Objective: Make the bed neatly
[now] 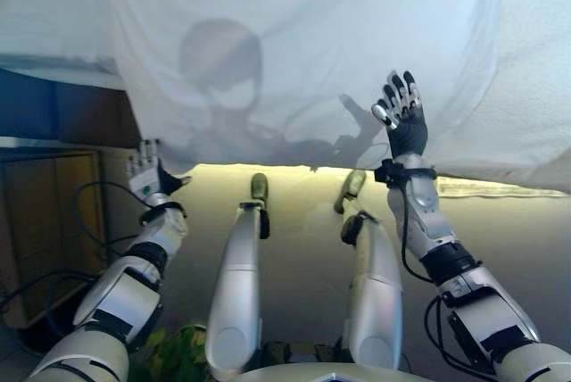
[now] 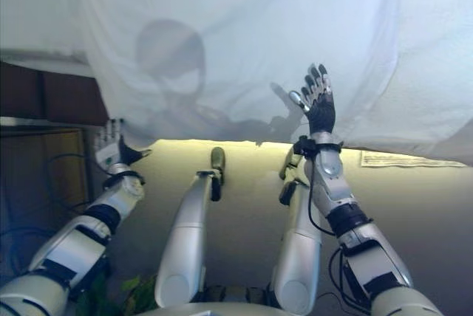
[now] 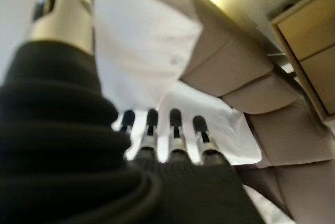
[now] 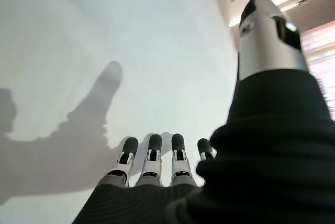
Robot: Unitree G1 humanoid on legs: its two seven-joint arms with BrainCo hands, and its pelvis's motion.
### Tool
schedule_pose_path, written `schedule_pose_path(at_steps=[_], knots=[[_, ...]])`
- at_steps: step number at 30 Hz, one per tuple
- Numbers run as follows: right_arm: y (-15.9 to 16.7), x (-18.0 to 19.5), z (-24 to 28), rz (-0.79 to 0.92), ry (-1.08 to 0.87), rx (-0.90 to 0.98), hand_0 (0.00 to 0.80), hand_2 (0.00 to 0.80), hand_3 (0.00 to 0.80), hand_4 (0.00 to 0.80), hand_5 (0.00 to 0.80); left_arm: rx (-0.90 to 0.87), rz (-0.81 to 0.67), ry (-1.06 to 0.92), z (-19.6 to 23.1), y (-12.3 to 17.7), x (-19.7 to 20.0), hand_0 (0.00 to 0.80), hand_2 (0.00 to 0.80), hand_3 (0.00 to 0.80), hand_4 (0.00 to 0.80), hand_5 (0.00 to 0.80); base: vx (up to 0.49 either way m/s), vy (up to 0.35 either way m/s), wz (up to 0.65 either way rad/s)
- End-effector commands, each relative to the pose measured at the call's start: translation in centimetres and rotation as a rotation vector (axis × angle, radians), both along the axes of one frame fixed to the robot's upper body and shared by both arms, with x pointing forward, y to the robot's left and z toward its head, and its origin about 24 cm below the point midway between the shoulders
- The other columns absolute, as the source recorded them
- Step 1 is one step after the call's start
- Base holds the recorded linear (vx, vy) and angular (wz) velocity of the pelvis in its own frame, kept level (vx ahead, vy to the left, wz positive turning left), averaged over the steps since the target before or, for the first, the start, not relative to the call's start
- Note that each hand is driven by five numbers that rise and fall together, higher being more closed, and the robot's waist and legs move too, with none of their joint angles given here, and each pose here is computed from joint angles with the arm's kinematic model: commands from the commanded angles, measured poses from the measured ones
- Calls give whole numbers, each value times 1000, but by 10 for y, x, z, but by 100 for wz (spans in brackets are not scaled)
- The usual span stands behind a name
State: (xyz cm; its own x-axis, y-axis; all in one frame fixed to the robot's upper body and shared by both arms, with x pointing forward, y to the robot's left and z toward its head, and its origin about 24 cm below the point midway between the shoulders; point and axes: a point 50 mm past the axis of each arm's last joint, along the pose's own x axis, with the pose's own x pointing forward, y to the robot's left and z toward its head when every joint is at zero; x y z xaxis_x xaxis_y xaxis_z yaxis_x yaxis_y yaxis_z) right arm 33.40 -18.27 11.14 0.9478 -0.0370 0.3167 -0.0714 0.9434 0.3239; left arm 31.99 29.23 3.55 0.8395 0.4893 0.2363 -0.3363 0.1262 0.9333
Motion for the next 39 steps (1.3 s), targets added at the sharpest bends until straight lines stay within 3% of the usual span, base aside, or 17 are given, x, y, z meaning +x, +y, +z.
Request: schedule_pose_path(at_steps=[1, 6, 12, 14, 21, 27, 33, 39], knots=[[-20, -10, 37, 35, -192, 55, 0, 0, 0, 0, 0, 72, 109, 15, 6, 36, -16, 0, 0, 0, 0, 0, -13, -20, -21], [-22, -12, 44, 70, -197, 75, 0, 0, 0, 0, 0, 23, 109, -22, 12, 46, -19, 0, 0, 0, 0, 0, -5, 2, -4], [-15, -16, 43, 78, -183, 76, 0, 0, 0, 0, 0, -585, 123, -153, -18, 25, -23, 0, 0, 0, 0, 0, 12, 45, -1], [-12, -15, 44, 74, -177, 72, 0, 0, 0, 0, 0, -683, 128, -166, -28, 19, -26, 0, 0, 0, 0, 0, 20, 45, -2], [1, -11, 57, 77, -174, 59, 0, 0, 0, 0, 0, -696, 104, -129, -44, -5, -29, 0, 0, 0, 0, 0, 6, 28, 2], [5, -9, 68, 77, -191, 35, 0, 0, 0, 0, 0, -506, 193, -54, -48, -3, -33, 0, 0, 0, 0, 0, -7, 17, -3], [5, -8, 77, 98, -212, 9, 0, 0, 0, 0, 0, 125, 203, 230, -30, 18, -29, 0, 0, 0, 0, 0, -8, 47, -10], [6, -10, 81, 118, -227, 21, 0, 0, 0, 0, 0, 118, 189, 255, -31, 18, -29, 0, 0, 0, 0, 0, -8, -3, -3]])
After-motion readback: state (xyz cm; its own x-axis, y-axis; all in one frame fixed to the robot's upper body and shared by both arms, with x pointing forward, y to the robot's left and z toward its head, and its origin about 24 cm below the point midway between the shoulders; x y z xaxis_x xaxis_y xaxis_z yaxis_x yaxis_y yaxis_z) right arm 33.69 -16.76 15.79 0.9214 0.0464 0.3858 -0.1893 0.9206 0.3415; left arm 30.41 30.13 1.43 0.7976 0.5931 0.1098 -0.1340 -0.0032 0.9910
